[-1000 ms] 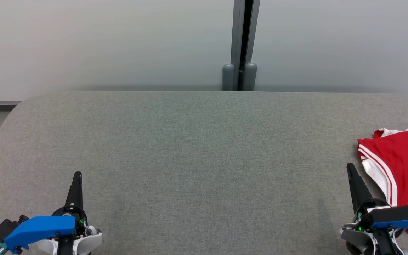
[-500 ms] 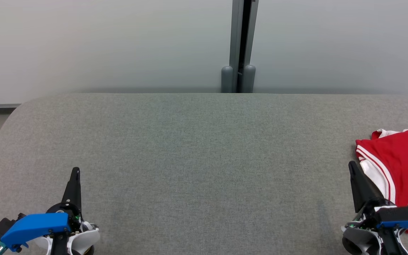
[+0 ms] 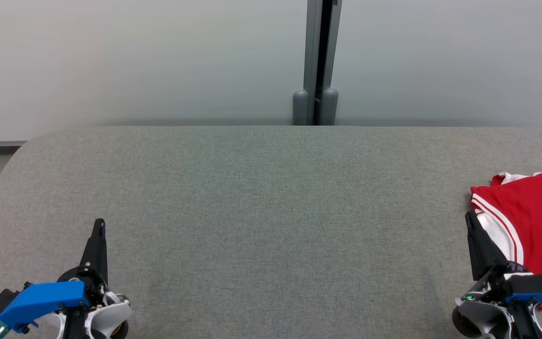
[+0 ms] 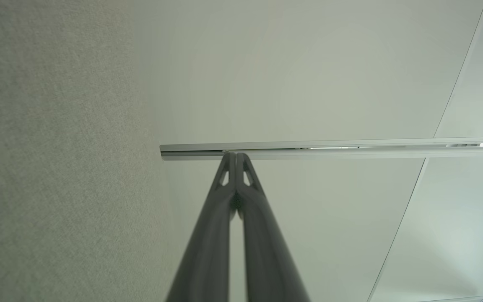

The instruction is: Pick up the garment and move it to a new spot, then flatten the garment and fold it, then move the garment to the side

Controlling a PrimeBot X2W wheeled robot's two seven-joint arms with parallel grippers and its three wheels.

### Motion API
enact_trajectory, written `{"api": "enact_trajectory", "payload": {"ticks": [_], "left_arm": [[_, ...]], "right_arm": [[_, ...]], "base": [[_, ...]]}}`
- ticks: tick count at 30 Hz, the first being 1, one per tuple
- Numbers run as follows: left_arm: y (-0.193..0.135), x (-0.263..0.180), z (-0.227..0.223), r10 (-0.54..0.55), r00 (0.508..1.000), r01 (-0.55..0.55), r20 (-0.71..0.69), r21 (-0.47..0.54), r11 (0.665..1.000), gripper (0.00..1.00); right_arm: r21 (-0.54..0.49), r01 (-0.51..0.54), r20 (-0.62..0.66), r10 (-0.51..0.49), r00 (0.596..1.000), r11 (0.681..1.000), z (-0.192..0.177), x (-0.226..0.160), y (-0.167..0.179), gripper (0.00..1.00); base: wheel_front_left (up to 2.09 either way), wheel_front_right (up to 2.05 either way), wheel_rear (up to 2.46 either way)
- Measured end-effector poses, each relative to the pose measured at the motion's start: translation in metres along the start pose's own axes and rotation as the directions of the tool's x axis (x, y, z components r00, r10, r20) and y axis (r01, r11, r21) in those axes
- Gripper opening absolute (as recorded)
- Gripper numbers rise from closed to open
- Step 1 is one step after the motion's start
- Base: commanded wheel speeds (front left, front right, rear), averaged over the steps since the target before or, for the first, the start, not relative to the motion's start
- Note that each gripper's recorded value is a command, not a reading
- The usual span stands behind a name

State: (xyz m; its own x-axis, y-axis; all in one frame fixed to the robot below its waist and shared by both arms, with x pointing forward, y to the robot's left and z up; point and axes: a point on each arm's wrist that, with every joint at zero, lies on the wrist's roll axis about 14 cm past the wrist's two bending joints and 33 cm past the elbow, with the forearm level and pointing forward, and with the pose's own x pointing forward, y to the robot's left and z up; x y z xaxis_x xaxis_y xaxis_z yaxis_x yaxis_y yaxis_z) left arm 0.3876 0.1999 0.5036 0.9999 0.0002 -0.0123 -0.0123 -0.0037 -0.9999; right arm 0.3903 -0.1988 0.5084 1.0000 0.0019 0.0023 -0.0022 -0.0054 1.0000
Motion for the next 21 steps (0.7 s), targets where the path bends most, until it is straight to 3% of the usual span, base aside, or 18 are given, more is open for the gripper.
{"api": "enact_trajectory", "payload": {"ticks": [21], "left_arm": [[0.0000,0.0000,0.0001,0.000,1.000,0.000,0.000,0.000,1.000,0.00]], "right_arm": [[0.000,0.000,0.000,0.000,1.000,1.000,0.0001,-0.0001,-0.0001,0.00]], "base": [[0.00,0.00,0.00]]}}
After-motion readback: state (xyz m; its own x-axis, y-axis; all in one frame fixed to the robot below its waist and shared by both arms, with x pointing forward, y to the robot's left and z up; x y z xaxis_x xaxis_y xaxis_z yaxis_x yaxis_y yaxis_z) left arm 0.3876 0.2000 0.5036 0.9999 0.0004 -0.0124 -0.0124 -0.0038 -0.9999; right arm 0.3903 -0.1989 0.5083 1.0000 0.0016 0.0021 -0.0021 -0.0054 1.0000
